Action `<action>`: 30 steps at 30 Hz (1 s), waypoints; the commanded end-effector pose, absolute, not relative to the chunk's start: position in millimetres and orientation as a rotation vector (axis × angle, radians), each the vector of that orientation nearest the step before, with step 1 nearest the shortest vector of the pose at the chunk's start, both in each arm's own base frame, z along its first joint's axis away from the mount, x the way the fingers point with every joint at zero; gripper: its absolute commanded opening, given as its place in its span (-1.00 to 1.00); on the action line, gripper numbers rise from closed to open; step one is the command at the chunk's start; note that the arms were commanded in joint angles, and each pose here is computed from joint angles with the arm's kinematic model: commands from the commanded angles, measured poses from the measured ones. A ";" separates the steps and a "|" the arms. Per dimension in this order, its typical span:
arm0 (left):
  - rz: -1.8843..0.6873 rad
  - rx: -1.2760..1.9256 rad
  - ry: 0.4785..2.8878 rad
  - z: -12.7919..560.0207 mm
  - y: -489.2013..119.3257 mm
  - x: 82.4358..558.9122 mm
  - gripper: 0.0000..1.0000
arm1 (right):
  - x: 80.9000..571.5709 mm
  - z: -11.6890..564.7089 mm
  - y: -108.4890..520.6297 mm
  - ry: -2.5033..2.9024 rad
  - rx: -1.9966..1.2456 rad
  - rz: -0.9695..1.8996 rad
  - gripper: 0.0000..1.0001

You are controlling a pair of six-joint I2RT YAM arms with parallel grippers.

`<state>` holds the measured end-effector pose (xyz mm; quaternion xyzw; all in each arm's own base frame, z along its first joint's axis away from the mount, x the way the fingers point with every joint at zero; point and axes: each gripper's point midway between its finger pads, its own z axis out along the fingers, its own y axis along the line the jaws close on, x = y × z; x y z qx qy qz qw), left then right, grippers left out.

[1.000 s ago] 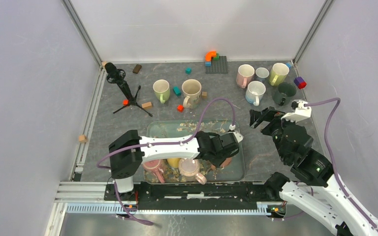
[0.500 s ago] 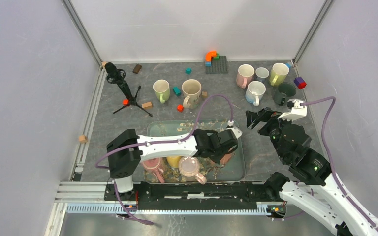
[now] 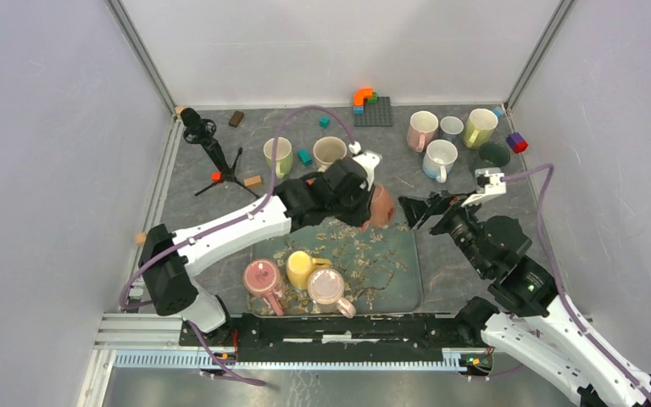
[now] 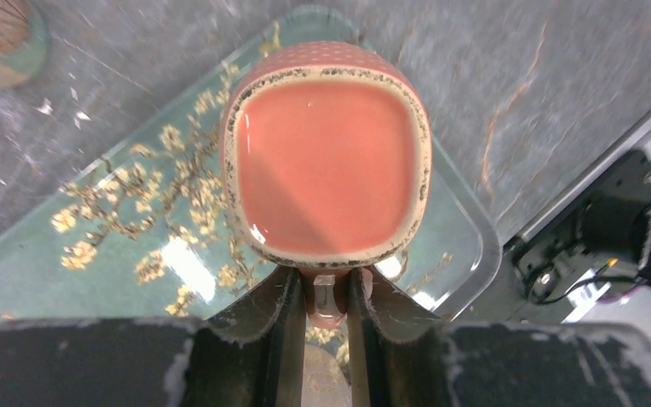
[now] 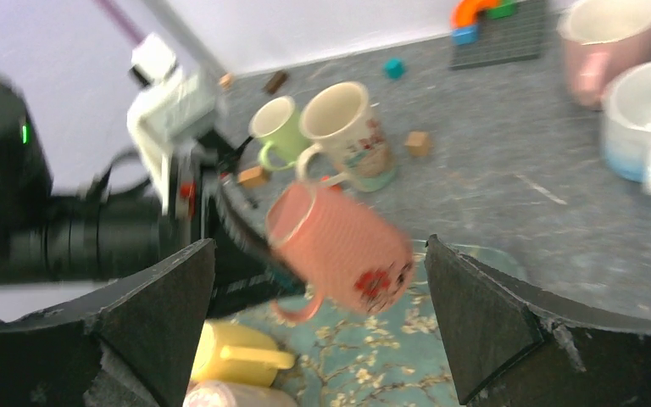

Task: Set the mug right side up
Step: Turn over the cup on the tray.

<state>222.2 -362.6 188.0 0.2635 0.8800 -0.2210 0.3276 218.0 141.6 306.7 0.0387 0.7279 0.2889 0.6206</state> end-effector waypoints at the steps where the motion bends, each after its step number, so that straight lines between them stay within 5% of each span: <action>1: -0.818 0.541 2.069 294.9 -374.9 247.1 -0.95 | 206.8 309.6 197.5 1.632 -0.127 0.914 0.96; 12: -0.900 0.447 1.966 359.9 -356.5 271.8 -0.95 | 185.6 290.2 255.3 1.533 -0.270 1.298 0.96; 30: -1.153 0.368 1.866 407.6 -370.7 263.6 -0.95 | 171.8 335.5 230.5 1.034 -0.140 1.720 0.96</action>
